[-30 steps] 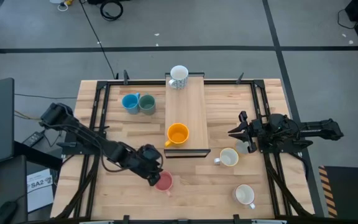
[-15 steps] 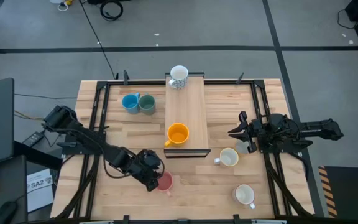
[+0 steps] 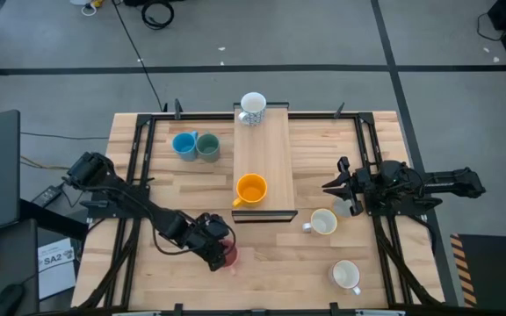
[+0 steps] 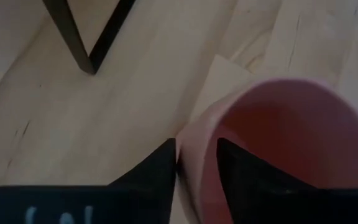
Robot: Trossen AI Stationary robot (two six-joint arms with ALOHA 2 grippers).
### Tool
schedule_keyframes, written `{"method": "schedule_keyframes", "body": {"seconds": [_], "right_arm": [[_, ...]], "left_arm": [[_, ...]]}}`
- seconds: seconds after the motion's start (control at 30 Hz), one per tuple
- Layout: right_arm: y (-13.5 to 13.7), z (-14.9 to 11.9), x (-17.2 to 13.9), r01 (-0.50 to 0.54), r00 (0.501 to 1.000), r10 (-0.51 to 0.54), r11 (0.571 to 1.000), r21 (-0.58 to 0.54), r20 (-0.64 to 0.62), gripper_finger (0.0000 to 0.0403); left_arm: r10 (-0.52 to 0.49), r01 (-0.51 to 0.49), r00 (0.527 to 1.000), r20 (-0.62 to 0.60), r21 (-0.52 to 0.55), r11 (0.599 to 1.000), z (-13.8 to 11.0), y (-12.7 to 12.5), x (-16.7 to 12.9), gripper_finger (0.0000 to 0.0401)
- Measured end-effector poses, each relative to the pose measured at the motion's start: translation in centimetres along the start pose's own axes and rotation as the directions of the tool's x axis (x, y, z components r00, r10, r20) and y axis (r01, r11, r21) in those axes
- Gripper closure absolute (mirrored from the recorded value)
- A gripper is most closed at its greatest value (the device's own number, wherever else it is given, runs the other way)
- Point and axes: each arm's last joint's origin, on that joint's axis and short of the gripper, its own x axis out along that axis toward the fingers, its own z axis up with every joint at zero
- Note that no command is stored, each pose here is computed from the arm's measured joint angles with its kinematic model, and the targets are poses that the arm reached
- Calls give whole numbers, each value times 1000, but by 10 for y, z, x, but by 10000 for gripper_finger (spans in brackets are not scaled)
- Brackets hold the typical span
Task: Place coffee mugs
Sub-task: Put the pink mug on the shelf
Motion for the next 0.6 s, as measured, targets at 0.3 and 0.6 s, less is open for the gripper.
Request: {"method": "schedule_keyframes", "body": {"seconds": [0.3,0.6], "right_arm": [[0,0,0,0,1000,0,1000,0,0,342],[0,0,0,0,1000,0,1000,0,0,342]], "left_arm": [[-34,33,999,-32,-46,998,-1,-1,0,365],[-109,106,992,-61,-50,993,6,-8,-10,366]]}}
